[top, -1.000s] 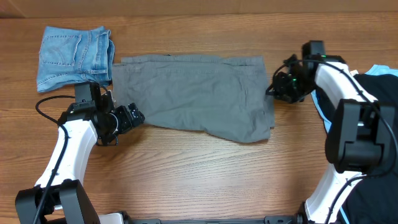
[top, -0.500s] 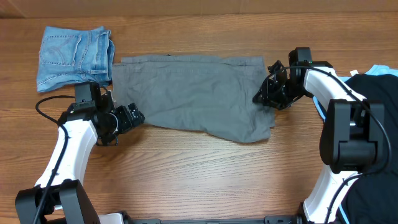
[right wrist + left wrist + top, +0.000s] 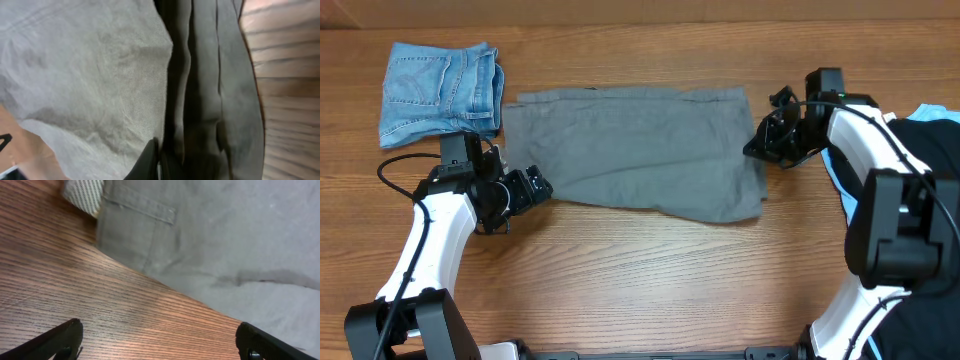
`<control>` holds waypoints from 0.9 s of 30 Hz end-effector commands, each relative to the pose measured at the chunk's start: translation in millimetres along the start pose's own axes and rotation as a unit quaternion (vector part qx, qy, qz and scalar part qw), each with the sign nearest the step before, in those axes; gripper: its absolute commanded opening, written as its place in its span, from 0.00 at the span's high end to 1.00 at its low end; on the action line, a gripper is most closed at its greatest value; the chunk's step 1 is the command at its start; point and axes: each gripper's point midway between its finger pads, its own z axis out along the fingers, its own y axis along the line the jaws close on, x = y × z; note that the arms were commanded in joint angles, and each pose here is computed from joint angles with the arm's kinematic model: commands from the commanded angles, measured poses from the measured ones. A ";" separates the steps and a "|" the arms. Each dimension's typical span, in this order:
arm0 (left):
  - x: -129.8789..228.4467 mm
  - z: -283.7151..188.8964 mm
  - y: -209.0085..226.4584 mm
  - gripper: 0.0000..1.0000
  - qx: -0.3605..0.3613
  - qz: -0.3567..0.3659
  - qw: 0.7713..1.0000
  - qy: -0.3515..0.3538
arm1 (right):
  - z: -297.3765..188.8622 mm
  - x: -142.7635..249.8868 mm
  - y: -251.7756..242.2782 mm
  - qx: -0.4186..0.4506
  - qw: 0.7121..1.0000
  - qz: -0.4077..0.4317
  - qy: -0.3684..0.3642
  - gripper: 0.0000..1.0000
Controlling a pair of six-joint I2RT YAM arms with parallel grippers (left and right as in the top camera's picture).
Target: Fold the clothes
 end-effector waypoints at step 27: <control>6.7 -4.7 -3.3 0.00 0.010 0.054 0.998 0.018 | -53.4 -100.6 1.3 0.025 0.979 -0.028 -0.202 0.52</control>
